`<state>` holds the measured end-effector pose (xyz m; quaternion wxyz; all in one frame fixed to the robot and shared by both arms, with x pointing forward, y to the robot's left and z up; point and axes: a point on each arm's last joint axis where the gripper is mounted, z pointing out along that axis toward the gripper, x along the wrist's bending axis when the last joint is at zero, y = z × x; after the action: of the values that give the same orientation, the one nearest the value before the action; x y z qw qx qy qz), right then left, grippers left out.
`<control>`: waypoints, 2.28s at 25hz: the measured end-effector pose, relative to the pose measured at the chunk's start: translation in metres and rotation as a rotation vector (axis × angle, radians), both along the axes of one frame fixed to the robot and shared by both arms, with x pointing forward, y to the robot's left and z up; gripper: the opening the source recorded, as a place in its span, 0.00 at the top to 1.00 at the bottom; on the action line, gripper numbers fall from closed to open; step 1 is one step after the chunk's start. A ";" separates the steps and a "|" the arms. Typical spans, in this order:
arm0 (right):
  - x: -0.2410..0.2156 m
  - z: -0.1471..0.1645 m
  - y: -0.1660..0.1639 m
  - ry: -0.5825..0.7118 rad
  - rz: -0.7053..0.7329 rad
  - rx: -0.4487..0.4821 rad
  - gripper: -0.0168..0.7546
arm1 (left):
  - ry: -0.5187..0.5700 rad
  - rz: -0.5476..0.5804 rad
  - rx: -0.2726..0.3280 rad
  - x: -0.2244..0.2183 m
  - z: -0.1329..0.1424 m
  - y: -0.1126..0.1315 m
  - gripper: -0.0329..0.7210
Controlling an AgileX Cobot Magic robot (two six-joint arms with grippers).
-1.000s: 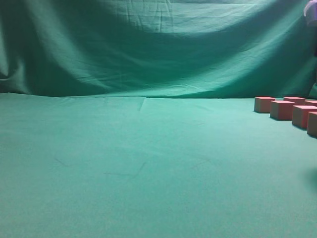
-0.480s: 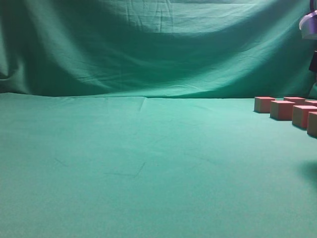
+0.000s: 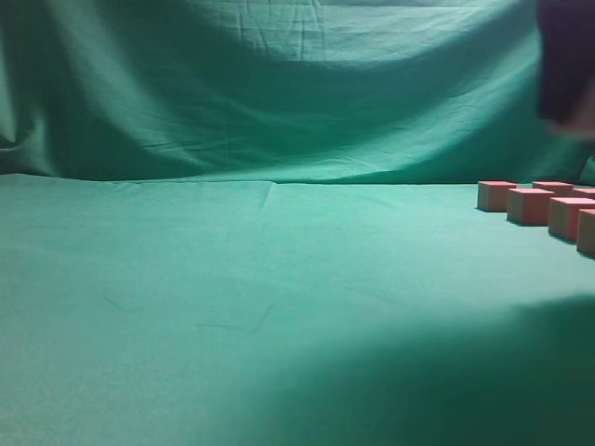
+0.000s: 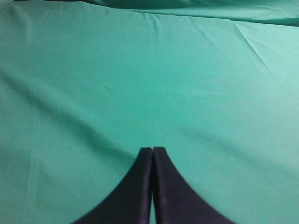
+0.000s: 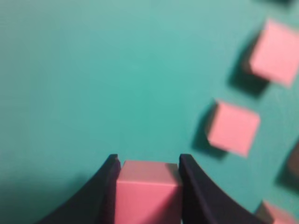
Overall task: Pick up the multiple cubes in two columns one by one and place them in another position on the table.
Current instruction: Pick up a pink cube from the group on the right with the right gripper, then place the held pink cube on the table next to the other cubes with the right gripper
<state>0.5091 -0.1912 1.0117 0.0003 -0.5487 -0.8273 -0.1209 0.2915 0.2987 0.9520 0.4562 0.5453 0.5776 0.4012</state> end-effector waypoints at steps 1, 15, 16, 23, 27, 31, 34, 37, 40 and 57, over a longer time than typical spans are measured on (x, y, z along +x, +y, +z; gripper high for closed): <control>0.004 0.011 0.008 -0.040 0.049 0.013 0.63 | 0.000 0.000 0.000 0.000 0.000 0.000 0.96; 0.085 0.015 0.101 -0.086 0.349 0.015 0.63 | 0.000 0.000 0.000 0.000 0.000 0.000 0.96; 0.091 0.007 0.105 -0.072 0.355 0.010 0.63 | 0.000 0.000 0.000 0.000 0.000 0.000 0.96; 0.106 -0.032 0.124 -0.007 0.428 -0.021 0.63 | 0.000 0.000 0.000 0.000 0.000 0.000 0.96; 0.111 -0.048 0.127 -0.014 0.442 -0.054 0.63 | 0.000 0.000 0.000 0.000 0.000 0.000 0.96; 0.115 -0.050 0.127 -0.049 0.445 -0.070 0.63 | 0.000 0.000 0.000 0.000 0.000 0.000 0.96; 0.116 -0.051 0.127 -0.051 0.445 -0.072 0.63 | 0.000 0.000 0.000 0.000 0.000 0.000 0.96; 0.117 -0.057 0.128 -0.043 0.445 -0.074 0.63 | 0.000 0.000 0.000 0.000 0.000 0.000 0.96; 0.118 -0.061 0.128 -0.038 0.444 -0.076 0.63 | 0.000 0.000 0.000 0.000 0.000 0.000 0.96; 0.119 -0.067 0.131 -0.038 0.433 -0.053 0.63 | 0.000 0.000 0.000 0.000 0.000 0.000 0.96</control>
<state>0.6283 -0.0601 0.9446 -0.0038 -0.3558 -0.9284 -0.1067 0.2915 0.2987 0.9520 0.4562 0.5453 0.5776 0.4012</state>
